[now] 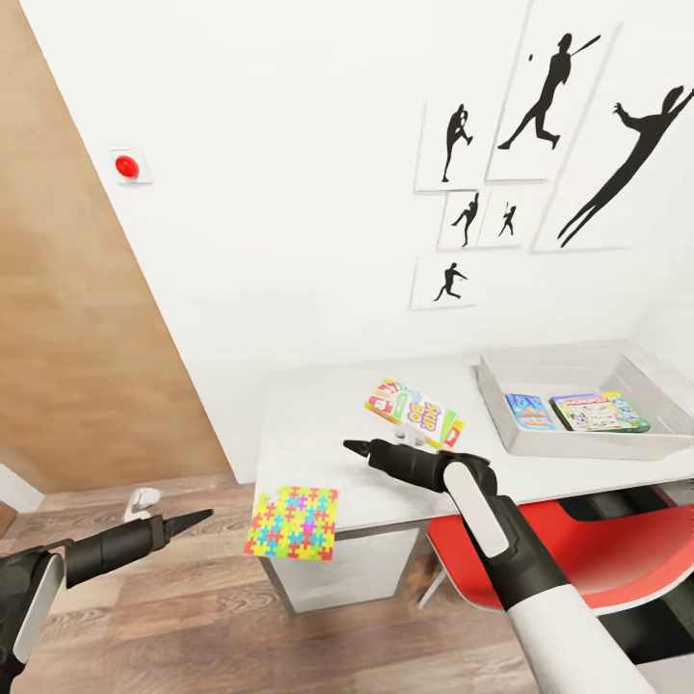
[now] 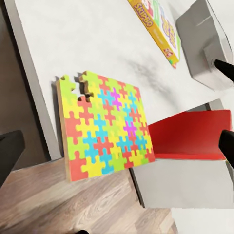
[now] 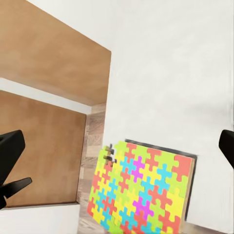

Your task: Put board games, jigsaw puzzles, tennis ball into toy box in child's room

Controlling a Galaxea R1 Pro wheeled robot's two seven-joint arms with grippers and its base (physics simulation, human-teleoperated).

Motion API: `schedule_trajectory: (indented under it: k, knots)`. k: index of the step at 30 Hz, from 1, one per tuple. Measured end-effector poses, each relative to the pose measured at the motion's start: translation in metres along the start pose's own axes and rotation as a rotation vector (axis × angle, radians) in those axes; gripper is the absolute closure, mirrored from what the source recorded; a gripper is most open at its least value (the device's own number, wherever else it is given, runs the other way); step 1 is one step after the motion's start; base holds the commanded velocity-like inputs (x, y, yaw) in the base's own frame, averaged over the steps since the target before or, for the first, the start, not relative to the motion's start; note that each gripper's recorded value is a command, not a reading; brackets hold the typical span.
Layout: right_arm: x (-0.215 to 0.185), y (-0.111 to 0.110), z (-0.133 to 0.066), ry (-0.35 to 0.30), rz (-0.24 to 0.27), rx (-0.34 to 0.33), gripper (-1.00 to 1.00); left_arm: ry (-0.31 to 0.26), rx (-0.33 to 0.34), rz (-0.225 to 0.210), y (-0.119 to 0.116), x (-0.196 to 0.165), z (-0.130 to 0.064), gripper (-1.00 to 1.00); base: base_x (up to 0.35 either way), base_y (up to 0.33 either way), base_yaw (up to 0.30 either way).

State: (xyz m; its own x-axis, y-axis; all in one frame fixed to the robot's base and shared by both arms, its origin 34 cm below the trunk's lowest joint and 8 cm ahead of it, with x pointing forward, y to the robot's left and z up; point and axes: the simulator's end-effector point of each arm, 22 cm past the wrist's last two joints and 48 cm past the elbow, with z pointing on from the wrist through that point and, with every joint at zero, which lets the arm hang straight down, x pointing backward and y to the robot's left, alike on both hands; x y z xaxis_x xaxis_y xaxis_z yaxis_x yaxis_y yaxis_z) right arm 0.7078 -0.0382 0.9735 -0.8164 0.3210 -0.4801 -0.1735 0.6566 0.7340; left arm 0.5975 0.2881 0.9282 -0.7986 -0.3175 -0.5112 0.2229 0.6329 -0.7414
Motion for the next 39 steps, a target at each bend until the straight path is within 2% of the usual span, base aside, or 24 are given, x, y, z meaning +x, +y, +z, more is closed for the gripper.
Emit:
schedule_trajectory:
  k: [4, 8, 11, 16, 21, 36, 39]
  knots:
    - [0.000, 0.001, 0.000, 0.001, 0.002, -0.006, -1.00, -0.002, -0.053, -0.014, 0.010, 0.003, 0.005, -1.00, 0.007, -0.102, 0.000]
    - [-0.001, 0.004, -0.001, 0.000, 0.002, -0.020, -1.00, -0.005, -0.080, -0.026, 0.014, 0.006, 0.012, -1.00, 0.003, -0.049, 0.000]
    - [-0.002, 0.008, -0.002, -0.003, 0.000, -0.035, -1.00, -0.005, -0.082, -0.030, 0.013, 0.008, 0.015, -1.00, 0.001, -0.110, 0.000]
    - [-0.010, 0.027, -0.008, -0.017, -0.018, -0.105, -1.00, -0.004, -0.087, -0.034, 0.012, 0.010, 0.020, -1.00, 0.000, -0.219, 0.000]
    - [-0.017, 0.033, -0.017, -0.027, -0.039, -0.144, -1.00, -0.002, -0.089, -0.038, 0.012, 0.010, 0.021, -1.00, 0.000, -0.123, 0.000]
    - [-0.023, 0.035, -0.025, -0.037, -0.057, -0.165, -1.00, 0.040, -0.090, -0.114, 0.015, 0.021, 0.020, -1.00, 0.000, -0.019, 0.000]
    - [-0.023, 0.035, -0.026, -0.037, -0.057, -0.165, -1.00, 0.054, -0.089, -0.142, 0.015, 0.025, 0.019, -1.00, 0.000, -0.001, 0.000]
